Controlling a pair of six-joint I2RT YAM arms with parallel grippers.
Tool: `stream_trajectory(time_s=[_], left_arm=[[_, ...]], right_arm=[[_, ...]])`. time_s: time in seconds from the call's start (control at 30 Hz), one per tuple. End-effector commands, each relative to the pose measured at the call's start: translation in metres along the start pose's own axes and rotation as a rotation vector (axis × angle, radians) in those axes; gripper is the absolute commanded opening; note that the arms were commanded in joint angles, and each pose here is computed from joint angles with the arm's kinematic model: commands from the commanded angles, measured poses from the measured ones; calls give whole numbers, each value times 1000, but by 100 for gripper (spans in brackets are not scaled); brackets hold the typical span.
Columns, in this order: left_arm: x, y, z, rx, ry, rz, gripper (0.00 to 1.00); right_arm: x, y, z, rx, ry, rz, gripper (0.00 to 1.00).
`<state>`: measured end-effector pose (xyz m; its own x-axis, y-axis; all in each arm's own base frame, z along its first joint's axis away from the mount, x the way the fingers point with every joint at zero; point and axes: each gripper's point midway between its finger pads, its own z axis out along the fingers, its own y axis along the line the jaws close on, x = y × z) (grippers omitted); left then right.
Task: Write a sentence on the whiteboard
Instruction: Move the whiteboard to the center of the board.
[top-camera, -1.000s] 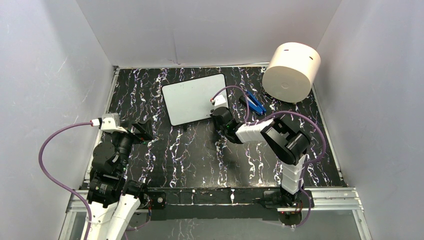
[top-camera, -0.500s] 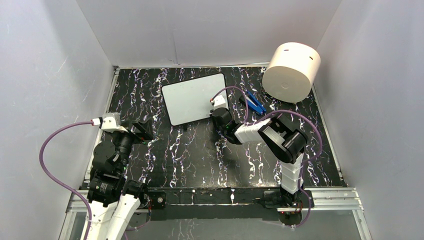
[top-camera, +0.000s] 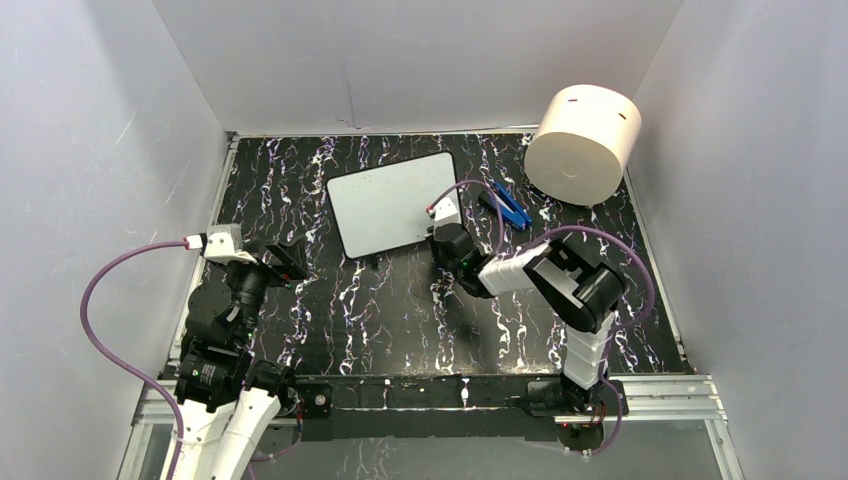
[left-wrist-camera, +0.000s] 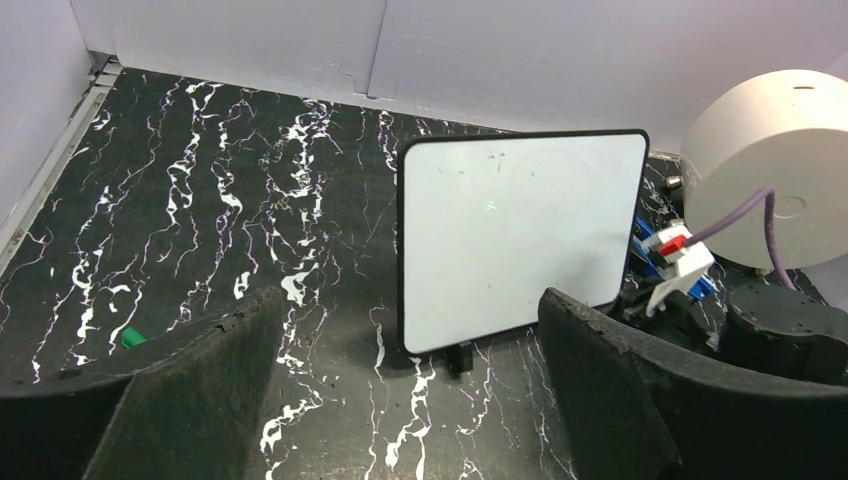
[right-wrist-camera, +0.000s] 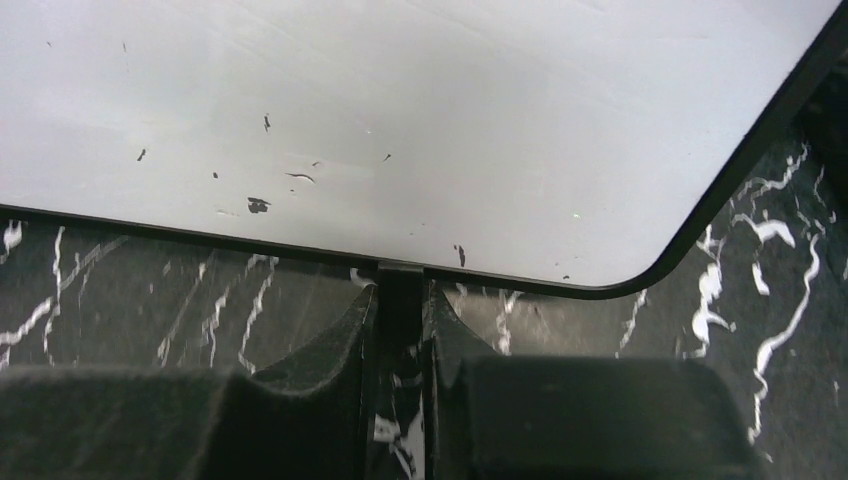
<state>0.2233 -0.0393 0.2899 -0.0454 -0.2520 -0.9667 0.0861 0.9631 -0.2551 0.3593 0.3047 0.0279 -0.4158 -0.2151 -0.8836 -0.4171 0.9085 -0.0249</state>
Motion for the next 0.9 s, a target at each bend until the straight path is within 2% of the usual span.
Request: stream_trajectory(time_s=[0.0, 0.37, 0.73, 0.87], left_arm=[[-4, -4, 2, 17, -11, 12, 95], [-1, -2, 5, 10, 1, 15, 95], [4, 1, 11, -12, 17, 15, 95], [7, 3, 14, -26, 23, 10, 95]], right_arm=[[0, 0, -23, -53, -19, -22, 0], [39, -24, -78, -52, 77, -44, 0], [62, -46, -119, -17, 96, 14, 0], [61, -51, -126, -4, 78, 26, 6]])
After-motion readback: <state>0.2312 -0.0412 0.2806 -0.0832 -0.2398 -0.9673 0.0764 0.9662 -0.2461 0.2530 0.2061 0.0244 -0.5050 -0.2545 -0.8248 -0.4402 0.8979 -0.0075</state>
